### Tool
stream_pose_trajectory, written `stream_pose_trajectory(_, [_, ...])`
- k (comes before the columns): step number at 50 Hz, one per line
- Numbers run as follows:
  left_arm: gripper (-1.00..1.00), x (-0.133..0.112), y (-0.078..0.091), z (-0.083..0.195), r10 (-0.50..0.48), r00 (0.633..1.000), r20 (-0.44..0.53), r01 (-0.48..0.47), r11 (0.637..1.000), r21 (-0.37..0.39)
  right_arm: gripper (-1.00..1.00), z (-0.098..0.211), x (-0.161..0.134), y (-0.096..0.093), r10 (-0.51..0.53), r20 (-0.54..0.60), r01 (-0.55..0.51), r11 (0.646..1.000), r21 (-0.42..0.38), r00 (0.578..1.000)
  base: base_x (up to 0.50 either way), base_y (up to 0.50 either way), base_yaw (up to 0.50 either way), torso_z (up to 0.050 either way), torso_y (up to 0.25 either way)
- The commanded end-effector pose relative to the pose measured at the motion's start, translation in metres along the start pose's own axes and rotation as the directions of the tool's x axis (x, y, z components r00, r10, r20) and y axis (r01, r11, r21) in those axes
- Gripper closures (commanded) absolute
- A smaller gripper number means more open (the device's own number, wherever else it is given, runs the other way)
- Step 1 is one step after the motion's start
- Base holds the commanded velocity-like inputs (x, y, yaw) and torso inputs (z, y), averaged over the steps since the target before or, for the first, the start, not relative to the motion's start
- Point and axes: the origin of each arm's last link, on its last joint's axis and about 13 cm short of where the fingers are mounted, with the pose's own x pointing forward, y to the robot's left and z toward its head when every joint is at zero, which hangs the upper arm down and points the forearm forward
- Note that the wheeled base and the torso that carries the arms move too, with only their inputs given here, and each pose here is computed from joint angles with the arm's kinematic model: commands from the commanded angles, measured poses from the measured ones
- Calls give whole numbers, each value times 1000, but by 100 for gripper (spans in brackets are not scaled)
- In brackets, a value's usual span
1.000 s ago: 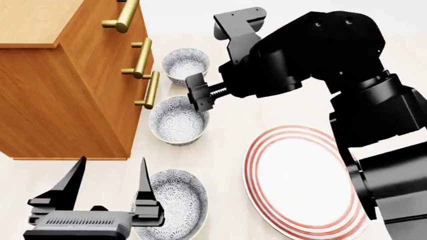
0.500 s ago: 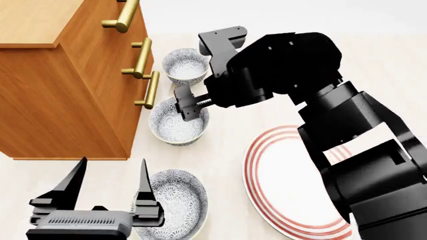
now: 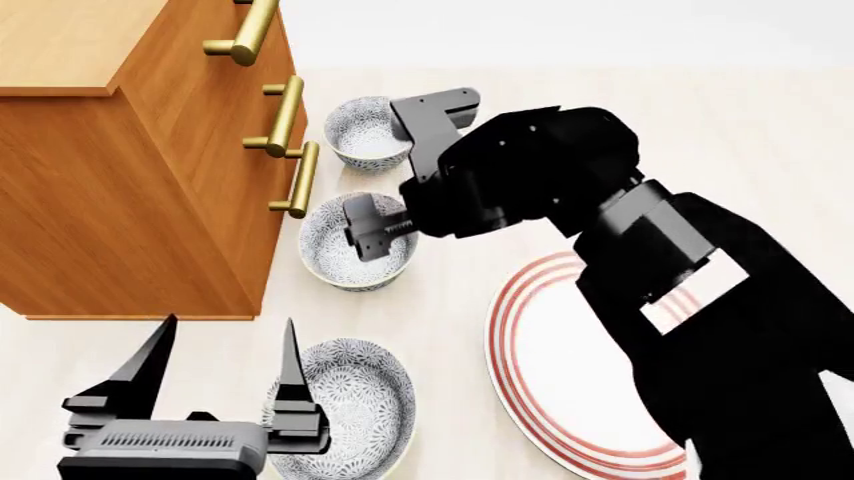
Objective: Put the bowl in the middle on the plate.
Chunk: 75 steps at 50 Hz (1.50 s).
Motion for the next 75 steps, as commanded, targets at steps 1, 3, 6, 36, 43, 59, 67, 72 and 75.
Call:
stream_pose_trajectory(1, [-100,0,0,0,-3,1000,-1,3,1000,2,-100,-5,10,-5,-15,-2,15,1000,16,1000,0,0,0,0,0])
stream_pose_trajectory(3, [-100,0,0,0,-2,1000,-3,2,1000,1,-100,-5,11,-5,-15,-2,15,1000,19,1000,0,0,0,0,0])
stream_pose_trajectory(6, [-100,0,0,0,-4,1000,-2,4,1000,1,-100,-5,12,-7,-17,-1,17,999,27,1000,0,0,0,0,0])
stream_pose_trajectory(36, [-100,0,-1,-3,-9,1000,-9,9,1000,6,-100,-23,28,-4,24,-21,-23,999,47,1000,0,0,0,0,0])
stream_pose_trajectory(43, [-100,0,-1,-3,-13,1000,-10,13,1000,8,-100,-27,31,-4,26,-24,-25,998,52,999,0,0,0,0,0])
stream_pose_trajectory(59, [-100,0,-2,-4,-20,1000,-11,20,1000,10,-100,-31,36,-7,29,-19,-27,997,74,999,0,0,0,0,0])
stream_pose_trajectory(67, [-100,0,-3,-3,-21,1000,-12,22,1000,11,100,-31,36,-5,28,-2,-28,998,64,1000,0,0,0,0,0])
stream_pose_trajectory(72, [-100,0,-3,-3,-21,1000,-12,21,1000,11,100,-31,37,-4,38,4,-38,998,56,999,0,0,0,0,0])
stream_pose_trajectory(75, [-100,0,-3,-4,-21,1000,-12,21,1000,11,100,-31,37,-3,38,6,-39,998,53,999,0,0,0,0,0])
